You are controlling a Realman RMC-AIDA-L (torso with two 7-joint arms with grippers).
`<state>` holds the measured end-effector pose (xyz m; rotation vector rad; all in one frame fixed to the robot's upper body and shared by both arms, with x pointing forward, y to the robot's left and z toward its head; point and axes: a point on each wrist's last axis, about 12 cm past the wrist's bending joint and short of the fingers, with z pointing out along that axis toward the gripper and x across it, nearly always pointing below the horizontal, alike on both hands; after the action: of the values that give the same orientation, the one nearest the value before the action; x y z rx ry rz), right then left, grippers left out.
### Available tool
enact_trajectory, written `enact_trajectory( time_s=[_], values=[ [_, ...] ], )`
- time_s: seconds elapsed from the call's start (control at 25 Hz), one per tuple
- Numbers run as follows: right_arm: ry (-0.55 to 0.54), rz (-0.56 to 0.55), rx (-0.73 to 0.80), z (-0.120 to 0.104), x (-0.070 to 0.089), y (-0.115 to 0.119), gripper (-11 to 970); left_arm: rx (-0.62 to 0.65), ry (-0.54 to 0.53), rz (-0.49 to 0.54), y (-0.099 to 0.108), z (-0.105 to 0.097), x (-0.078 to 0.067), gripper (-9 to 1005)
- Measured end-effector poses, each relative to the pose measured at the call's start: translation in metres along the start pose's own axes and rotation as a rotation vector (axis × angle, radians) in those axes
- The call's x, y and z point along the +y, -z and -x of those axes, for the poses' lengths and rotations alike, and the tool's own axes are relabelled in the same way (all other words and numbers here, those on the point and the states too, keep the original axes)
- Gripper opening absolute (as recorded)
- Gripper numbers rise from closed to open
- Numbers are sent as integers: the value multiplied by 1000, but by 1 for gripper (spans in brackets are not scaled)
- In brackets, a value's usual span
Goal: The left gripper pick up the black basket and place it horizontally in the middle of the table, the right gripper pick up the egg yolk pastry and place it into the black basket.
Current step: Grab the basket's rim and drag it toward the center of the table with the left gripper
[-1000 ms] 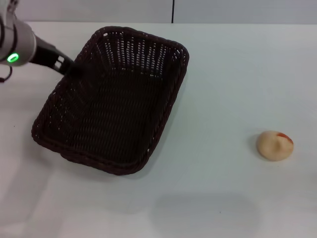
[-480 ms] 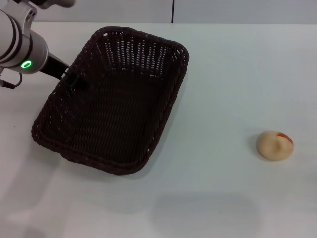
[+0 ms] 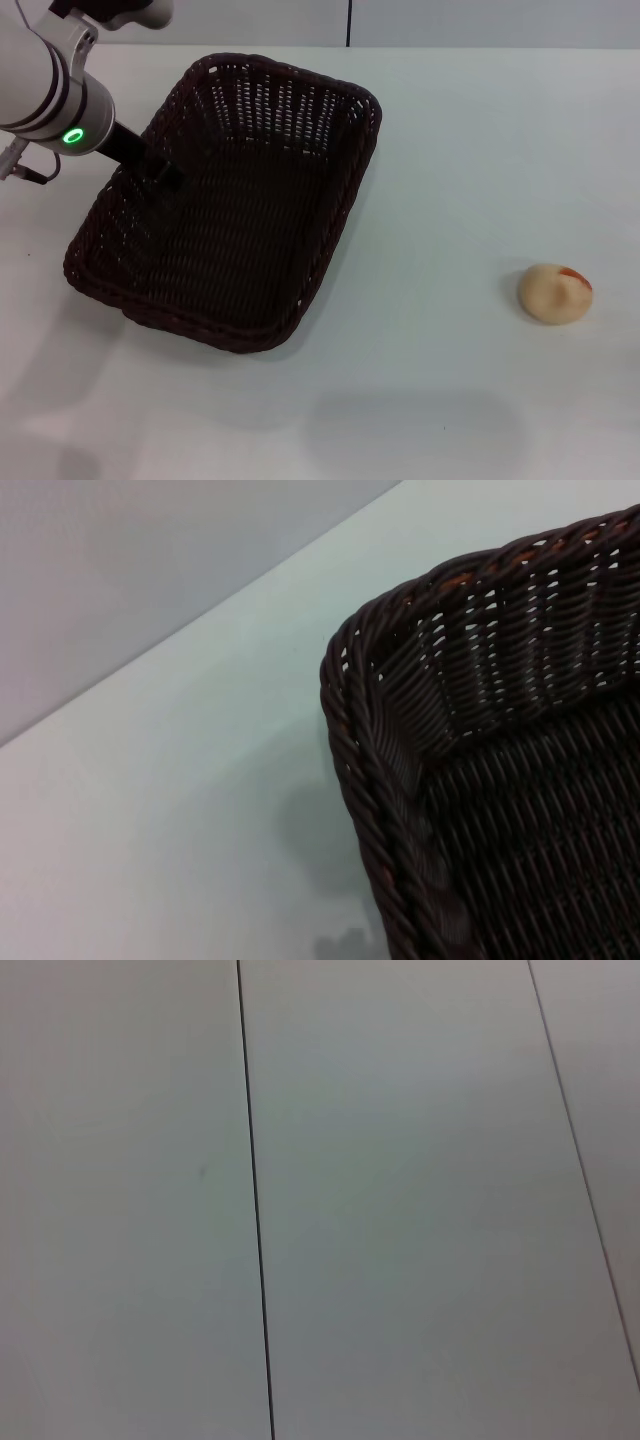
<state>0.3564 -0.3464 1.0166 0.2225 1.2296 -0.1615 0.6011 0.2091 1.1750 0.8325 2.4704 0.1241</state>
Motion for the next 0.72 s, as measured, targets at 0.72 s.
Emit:
enact_trajectory(
  time_s=[0.72],
  values=[
    [1,-1,-1,0,0,1,803,6,-32,-2,0,2,-1,291]
  ],
)
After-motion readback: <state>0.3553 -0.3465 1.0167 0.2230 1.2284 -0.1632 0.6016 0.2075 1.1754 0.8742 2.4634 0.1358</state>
